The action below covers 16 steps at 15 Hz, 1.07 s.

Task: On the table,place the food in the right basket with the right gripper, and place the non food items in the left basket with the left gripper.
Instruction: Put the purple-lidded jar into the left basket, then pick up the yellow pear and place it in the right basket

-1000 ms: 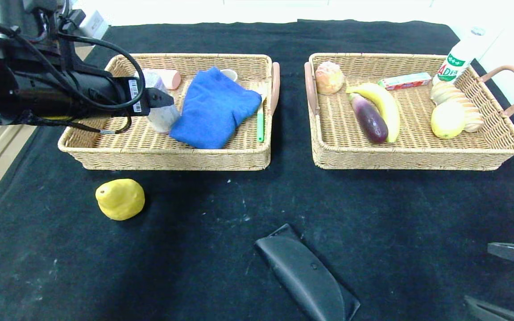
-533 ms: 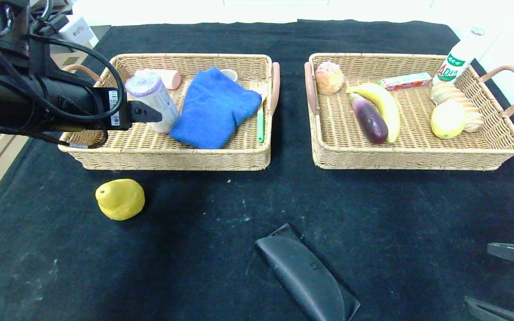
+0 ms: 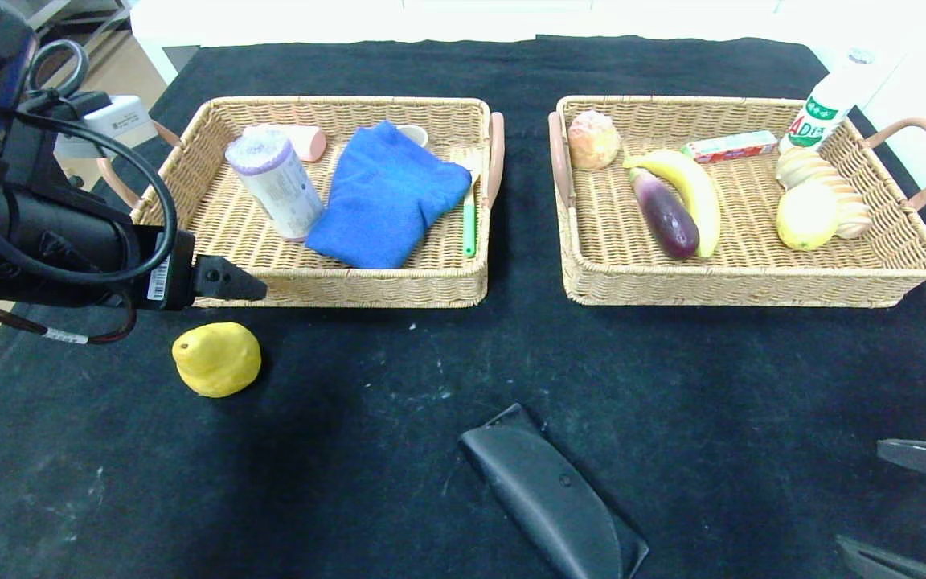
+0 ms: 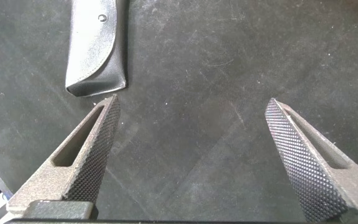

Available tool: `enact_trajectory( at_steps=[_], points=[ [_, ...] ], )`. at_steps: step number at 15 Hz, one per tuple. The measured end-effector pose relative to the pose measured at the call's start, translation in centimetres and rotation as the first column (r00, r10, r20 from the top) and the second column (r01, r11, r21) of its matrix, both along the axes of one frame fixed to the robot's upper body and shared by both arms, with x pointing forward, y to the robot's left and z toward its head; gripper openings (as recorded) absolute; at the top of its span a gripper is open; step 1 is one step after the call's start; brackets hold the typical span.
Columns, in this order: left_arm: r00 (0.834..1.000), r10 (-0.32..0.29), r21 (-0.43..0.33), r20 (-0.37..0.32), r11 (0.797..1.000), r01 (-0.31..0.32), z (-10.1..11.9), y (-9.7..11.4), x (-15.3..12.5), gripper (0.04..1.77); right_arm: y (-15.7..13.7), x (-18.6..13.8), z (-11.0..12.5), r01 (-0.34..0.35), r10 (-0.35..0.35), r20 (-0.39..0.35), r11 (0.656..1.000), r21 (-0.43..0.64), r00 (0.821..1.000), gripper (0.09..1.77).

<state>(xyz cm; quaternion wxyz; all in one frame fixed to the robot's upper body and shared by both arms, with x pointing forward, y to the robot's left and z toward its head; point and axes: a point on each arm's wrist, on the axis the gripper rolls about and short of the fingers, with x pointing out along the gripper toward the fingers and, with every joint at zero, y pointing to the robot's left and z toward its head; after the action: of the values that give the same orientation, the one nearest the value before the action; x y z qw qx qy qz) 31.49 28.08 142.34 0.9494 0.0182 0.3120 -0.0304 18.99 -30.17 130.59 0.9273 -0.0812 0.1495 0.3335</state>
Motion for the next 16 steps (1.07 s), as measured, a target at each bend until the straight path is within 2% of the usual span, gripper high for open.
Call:
enact_trajectory(
  at_steps=[5, 9, 14, 16],
  points=[
    [0.997, -0.001, 0.021, -0.081, 1.0, 0.002, -2.3, 0.2, -0.7, 1.71, 0.0, 0.0, 0.0, -0.001, 0.001, 0.0, 1.0, 0.0, 1.0, 1.71],
    [0.99, 0.035, 0.034, -0.136, 0.999, -0.031, -3.8, 1.0, -0.5, 1.71, 0.0, 0.0, 0.0, 0.0, 0.0, 0.0, 1.0, 0.0, 1.0, 1.71],
    [0.992, 0.064, 0.025, -0.11, 0.998, -0.062, -4.9, 1.5, 1.2, 1.71, 0.0, 0.0, -0.1, -0.004, 0.004, 0.006, 1.0, -0.014, 1.0, 1.71],
    [0.989, 0.071, 0.027, -0.128, 0.997, -0.068, -5.5, 1.7, 1.7, 1.71, 0.0, 0.0, -0.1, -0.003, 0.003, 0.006, 1.0, -0.014, 1.0, 1.71]
  ],
)
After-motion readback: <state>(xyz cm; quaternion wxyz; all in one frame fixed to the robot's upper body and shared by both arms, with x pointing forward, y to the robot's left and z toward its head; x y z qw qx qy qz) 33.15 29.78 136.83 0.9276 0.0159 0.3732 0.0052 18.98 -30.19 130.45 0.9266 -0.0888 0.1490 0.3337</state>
